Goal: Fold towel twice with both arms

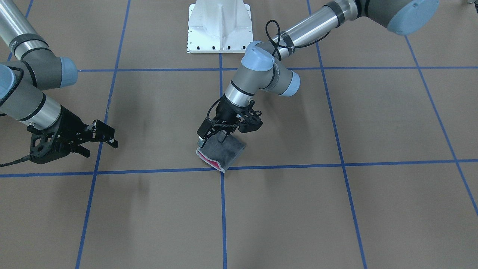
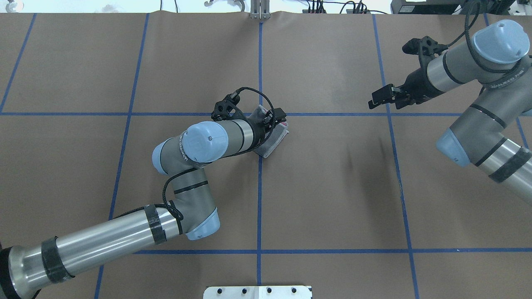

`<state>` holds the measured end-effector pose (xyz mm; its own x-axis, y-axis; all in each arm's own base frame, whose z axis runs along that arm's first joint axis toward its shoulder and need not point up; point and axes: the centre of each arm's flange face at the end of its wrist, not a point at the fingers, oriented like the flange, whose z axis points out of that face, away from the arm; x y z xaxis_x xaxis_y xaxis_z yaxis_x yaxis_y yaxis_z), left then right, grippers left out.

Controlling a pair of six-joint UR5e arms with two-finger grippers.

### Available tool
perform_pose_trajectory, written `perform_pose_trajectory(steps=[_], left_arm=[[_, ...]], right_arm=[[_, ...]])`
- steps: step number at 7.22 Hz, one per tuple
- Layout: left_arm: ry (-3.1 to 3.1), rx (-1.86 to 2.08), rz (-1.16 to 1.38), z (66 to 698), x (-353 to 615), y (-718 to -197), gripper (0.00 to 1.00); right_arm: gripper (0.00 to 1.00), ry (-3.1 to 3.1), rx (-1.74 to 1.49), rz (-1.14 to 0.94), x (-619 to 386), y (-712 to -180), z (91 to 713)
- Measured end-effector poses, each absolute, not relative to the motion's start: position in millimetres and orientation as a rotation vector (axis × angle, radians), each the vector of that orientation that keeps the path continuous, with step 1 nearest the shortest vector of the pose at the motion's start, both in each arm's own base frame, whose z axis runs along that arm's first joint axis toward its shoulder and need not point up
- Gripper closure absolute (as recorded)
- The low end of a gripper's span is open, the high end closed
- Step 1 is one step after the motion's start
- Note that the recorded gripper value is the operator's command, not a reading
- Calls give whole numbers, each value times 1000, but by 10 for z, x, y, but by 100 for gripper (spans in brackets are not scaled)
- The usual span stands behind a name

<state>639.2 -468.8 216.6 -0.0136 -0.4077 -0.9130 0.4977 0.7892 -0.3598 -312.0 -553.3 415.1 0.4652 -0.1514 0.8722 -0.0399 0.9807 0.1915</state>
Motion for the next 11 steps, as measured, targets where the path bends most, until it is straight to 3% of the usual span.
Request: perform_pose_trajectory(steps=[6,9,11], left_arm=[[1457,63,-695,1887,6059,-4551,0],[1309,31,-631,1938,4945,-4627,0],[1085,145,-450,2159,4058,-4618,0]], right_arm=[[0,-1105,178,-56,-2915,-5582,4159],[0,-1070,170,42,-2239,-5618,4592],[0,-1010,207,55,-1657,-5554,5068]])
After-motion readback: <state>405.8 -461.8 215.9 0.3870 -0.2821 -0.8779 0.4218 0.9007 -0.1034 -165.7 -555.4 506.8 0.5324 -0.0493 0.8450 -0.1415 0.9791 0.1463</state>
